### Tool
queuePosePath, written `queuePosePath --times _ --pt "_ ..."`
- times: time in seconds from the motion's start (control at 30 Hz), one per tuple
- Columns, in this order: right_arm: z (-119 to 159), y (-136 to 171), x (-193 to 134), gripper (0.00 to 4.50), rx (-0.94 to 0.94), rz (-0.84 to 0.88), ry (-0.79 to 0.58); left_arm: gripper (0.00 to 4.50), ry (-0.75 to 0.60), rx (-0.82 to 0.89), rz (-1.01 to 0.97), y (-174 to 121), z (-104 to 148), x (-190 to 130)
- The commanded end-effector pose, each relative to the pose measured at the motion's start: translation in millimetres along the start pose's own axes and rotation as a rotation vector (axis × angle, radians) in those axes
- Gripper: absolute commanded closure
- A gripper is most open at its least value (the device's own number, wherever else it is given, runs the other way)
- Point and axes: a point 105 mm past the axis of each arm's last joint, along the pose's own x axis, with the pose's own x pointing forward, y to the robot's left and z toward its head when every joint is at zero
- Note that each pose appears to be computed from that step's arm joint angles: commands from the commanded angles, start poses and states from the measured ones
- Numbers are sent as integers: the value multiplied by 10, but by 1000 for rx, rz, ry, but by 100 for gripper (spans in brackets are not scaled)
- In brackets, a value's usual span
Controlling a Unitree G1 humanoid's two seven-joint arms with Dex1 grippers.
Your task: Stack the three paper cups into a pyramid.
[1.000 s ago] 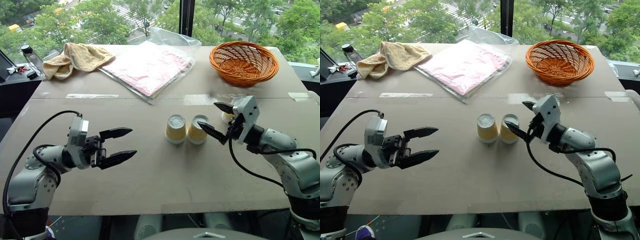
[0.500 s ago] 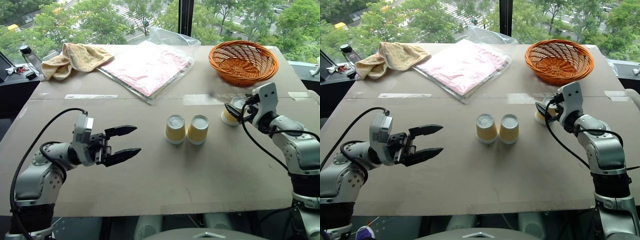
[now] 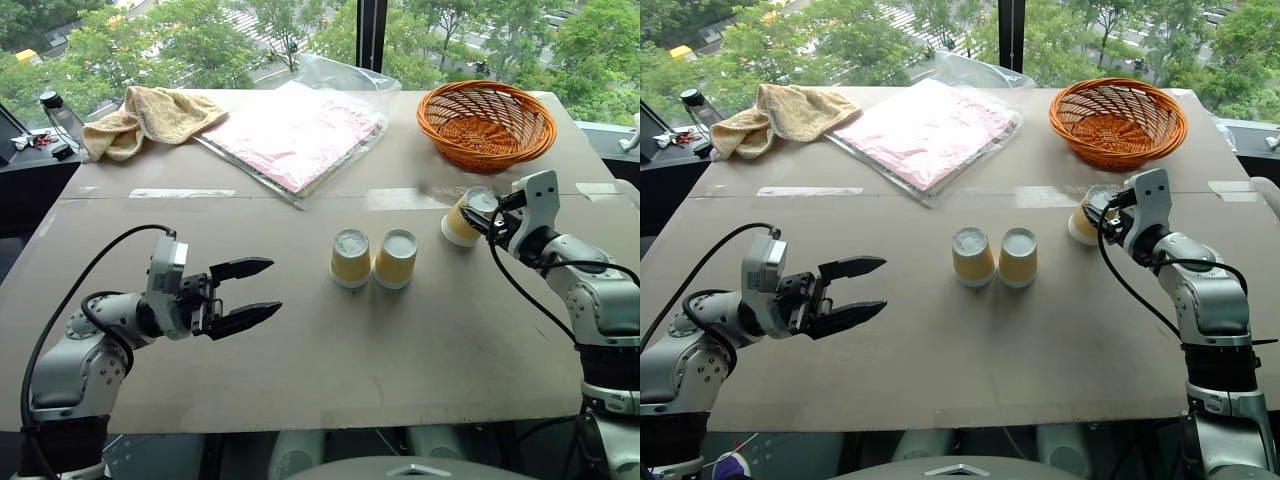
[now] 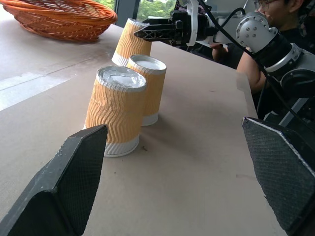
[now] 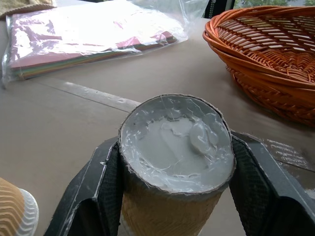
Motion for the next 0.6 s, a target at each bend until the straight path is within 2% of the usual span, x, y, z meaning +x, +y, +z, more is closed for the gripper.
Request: queuePosePath --times 0.03,0.13,0.33,0.6 --pt "613 488 -77 230 -57 259 -169 0 -26 42 -2 -14 88 -11" --pt "762 809 -65 230 -82 400 -163 0 -30 52 5 5 95 -43" --pt "871 1020 12 230 -125 484 -95 0 -46 52 27 23 143 -239" --pt "642 1182 90 230 -163 561 8 0 -74 77 103 77 189 -328"
